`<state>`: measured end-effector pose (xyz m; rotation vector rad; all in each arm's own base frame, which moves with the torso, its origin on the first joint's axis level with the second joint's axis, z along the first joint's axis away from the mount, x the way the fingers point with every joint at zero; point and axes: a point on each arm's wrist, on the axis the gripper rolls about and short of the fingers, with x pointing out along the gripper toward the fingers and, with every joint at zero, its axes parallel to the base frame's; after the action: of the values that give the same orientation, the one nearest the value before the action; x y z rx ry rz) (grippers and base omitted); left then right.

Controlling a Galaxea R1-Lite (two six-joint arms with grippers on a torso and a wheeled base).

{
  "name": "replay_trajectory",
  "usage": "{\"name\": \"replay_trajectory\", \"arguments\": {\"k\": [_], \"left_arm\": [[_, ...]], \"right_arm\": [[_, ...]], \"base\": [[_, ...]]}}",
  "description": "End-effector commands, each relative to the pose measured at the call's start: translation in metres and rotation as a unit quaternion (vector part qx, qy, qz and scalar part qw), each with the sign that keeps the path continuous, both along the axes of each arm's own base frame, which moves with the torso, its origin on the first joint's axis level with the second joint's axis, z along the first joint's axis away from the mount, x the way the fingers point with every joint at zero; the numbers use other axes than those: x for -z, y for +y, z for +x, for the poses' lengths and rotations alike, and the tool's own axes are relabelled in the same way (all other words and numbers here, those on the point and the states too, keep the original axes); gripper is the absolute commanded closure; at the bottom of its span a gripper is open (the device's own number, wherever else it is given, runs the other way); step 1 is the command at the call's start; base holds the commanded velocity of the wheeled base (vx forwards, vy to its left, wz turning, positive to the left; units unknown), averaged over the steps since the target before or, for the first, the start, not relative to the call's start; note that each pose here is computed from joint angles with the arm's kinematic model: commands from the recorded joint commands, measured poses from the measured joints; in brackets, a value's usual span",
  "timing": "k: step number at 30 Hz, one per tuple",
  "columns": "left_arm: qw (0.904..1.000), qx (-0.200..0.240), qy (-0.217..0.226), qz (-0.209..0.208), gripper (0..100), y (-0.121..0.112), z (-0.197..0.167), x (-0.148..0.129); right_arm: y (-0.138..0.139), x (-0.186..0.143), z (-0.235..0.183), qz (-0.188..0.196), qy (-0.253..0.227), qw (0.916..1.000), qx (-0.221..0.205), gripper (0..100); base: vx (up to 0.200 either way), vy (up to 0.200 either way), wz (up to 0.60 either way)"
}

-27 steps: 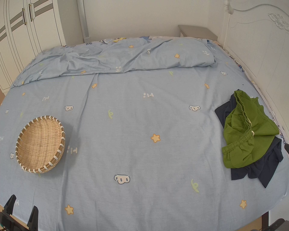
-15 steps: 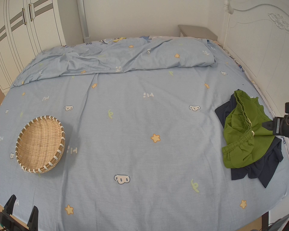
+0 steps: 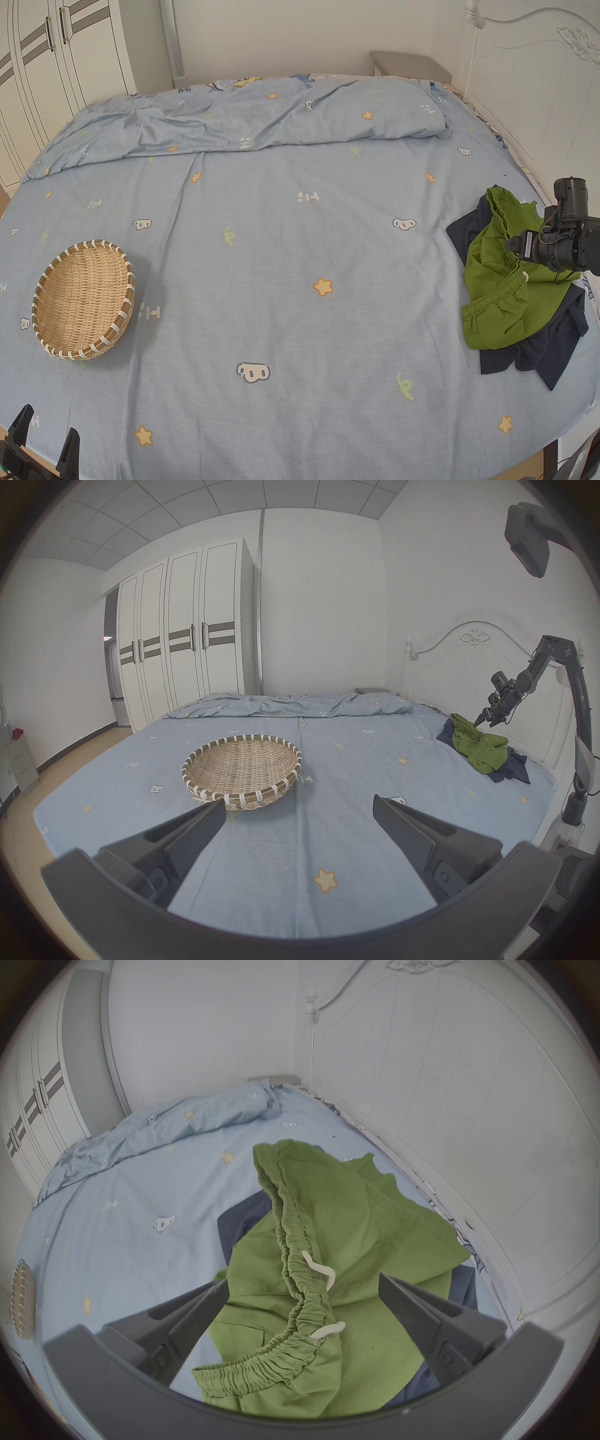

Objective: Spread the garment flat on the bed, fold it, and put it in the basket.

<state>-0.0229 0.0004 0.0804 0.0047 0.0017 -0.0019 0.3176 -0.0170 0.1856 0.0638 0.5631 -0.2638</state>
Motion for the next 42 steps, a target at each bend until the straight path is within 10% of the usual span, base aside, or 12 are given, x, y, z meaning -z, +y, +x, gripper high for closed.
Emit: {"name": "replay_trajectory", "arguments": {"k": [1,15,16,32,42], "left_arm": [[1.0,0.0,-0.001,0.0,0,0.0,0.0,0.005],[1.0,0.0,0.0,0.0,0,0.0,0.0,0.005],[1.0,0.0,0.0,0.0,0,0.0,0.0,0.005],[1.0,0.0,0.0,0.0,0,0.0,0.0,0.005],[1.0,0.0,0.0,0.0,0,0.0,0.0,0.005]], "right_arm": [[-0.001,0.017,0.012,0.001,0.025,0.9997,0.0,0],[-0.006,0.029,0.025,0.004,0.033,0.9994,0.009,0],[-0.007,0.029,0.026,0.004,0.033,0.9994,0.01,100],[-0.005,0.017,0.03,0.014,0.034,0.9993,-0.001,100],[0.051,-0.082,-0.033,0.15,0.031,0.9775,-0.145,100]], "base": [[0.0,0.0,0.0],[0.0,0.0,0.0],[0.0,0.0,0.0],[0.0,0.0,0.0],[0.0,0.0,0.0]]}}
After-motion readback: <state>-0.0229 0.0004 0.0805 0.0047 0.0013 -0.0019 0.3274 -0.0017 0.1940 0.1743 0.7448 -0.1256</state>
